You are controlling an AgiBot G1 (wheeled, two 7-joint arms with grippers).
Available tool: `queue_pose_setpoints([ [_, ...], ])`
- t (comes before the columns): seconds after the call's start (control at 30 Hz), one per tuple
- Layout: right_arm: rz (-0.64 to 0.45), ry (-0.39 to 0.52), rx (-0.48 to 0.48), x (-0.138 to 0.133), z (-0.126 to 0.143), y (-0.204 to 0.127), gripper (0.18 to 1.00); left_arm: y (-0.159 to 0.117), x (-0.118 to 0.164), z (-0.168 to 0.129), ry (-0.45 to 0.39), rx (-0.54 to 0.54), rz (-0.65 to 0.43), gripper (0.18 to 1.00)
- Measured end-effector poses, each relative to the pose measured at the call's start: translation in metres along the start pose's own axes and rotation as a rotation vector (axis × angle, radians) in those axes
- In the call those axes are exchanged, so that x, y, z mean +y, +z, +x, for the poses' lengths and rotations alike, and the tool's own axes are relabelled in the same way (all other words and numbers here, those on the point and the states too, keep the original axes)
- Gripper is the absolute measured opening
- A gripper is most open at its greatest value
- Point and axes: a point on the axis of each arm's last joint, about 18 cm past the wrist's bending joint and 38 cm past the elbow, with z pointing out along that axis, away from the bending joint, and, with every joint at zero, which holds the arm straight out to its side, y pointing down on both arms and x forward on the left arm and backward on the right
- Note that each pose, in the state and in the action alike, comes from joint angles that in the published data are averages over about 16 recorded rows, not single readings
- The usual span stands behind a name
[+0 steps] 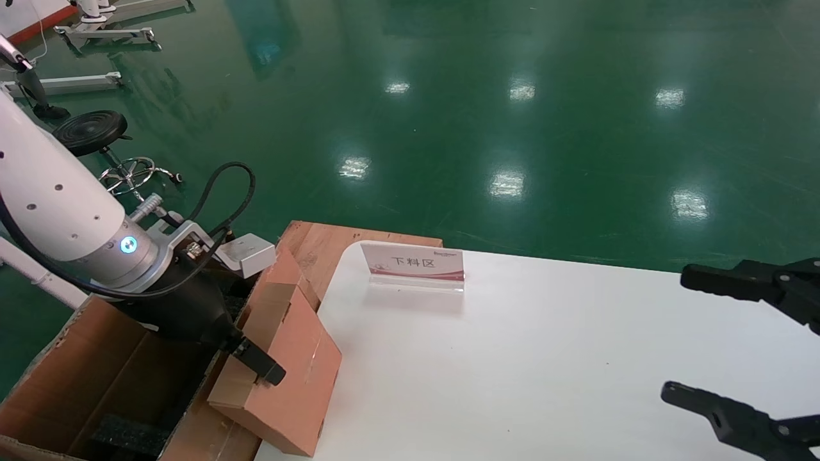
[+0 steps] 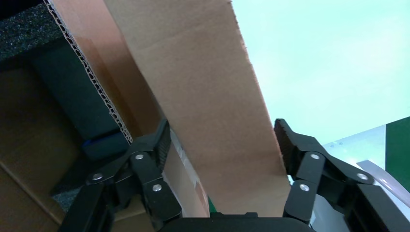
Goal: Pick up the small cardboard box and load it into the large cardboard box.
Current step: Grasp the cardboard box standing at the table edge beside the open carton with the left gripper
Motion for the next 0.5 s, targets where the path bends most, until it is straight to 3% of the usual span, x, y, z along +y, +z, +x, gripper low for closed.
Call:
queue_pose_setpoints([
  [0.5,0.0,0.0,0.0,0.0,0.0,0.0,0.51,-0.0003,-0.0001,0.0,0.0,-0.001,-0.001,0.52],
])
